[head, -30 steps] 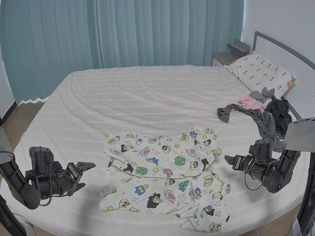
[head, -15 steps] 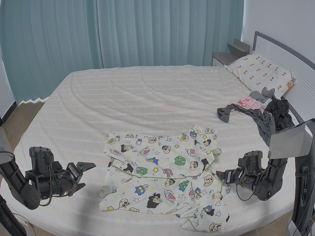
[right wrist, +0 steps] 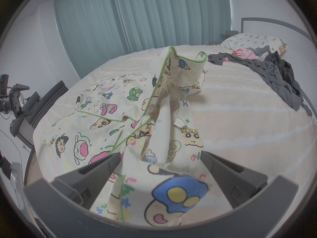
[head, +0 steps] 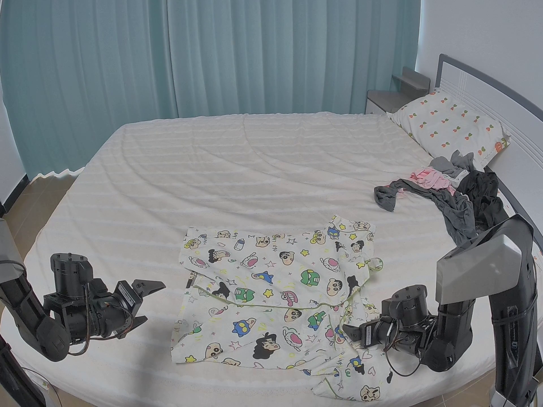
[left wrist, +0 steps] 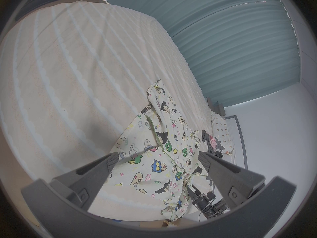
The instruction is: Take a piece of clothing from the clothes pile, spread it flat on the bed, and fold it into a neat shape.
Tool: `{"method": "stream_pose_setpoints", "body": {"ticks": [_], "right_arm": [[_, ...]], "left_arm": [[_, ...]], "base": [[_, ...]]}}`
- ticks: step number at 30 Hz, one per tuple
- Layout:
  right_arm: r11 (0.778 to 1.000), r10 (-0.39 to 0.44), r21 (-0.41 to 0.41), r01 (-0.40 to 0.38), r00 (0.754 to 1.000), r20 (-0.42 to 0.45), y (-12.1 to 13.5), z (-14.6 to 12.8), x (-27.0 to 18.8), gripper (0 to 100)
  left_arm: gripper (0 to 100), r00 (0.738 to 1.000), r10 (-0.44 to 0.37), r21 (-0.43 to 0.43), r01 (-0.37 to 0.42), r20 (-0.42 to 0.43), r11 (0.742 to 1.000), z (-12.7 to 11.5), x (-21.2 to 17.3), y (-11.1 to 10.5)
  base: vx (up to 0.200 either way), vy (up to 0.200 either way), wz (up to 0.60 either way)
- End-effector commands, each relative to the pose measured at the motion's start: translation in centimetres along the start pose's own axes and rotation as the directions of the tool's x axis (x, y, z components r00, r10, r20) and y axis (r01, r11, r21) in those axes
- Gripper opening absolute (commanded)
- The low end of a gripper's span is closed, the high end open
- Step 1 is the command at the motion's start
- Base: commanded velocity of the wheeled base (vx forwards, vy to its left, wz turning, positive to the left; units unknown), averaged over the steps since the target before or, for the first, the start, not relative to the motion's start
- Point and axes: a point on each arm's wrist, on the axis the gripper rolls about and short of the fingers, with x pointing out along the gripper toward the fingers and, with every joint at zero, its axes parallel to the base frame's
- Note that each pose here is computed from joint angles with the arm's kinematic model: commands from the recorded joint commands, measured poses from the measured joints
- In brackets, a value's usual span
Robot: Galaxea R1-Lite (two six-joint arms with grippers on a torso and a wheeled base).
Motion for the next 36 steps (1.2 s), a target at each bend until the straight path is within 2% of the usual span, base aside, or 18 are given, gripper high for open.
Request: {"method": "stream_pose_setpoints", "body": {"ticks": [1,4,6,10,17,24,31,36], "right_arm": [[1.0,-0.006,0.021,0.005,1.0,0.007,-0.2,0.2,-0.5,100],[0.992,-0.012,0.124,0.006,0.999,0.048,-0.6,1.5,-2.3,100],[0.99,-0.02,0.138,0.013,0.999,0.05,-1.0,1.7,-2.4,100],[0.968,-0.079,0.242,0.068,0.996,0.033,-3.5,1.6,-2.7,100],[0.941,-0.107,0.328,0.086,0.993,0.046,-6.9,2.4,-1.8,100],[0.943,-0.109,0.321,0.088,0.993,0.048,-7.1,2.7,0.5,100],[0.974,-0.079,0.21,0.082,0.997,-0.026,-4.9,4.6,3.6,100],[0.984,-0.083,0.158,0.089,0.996,-0.045,-3.7,5.2,4.4,100]], "left_arm": [[100,1.0,0.002,-0.002,-0.002,-0.001,1.0,0.0,0.0,0.1],[100,1.0,0.002,-0.002,-0.002,-0.001,1.0,0.0,0.0,0.1],[100,1.0,0.002,-0.001,-0.002,-0.002,1.0,0.0,0.1,0.0],[100,1.0,0.002,-0.002,-0.002,-0.001,1.0,0.0,0.0,0.1],[100,1.0,0.002,-0.001,-0.002,-0.002,1.0,0.0,0.1,0.0],[100,1.0,0.003,-0.001,-0.003,-0.003,1.0,0.0,0.1,0.1],[100,1.0,0.008,-0.003,-0.008,-0.006,1.0,0.0,0.2,0.1],[100,1.0,0.009,-0.002,-0.009,-0.007,1.0,-0.1,0.2,0.2]], "base": [[0.0,0.0,0.0],[0.0,0.0,0.0],[0.0,0.0,0.0],[0.0,0.0,0.0],[0.0,0.0,0.0],[0.0,0.0,0.0],[0.0,0.0,0.0],[0.0,0.0,0.0]]}}
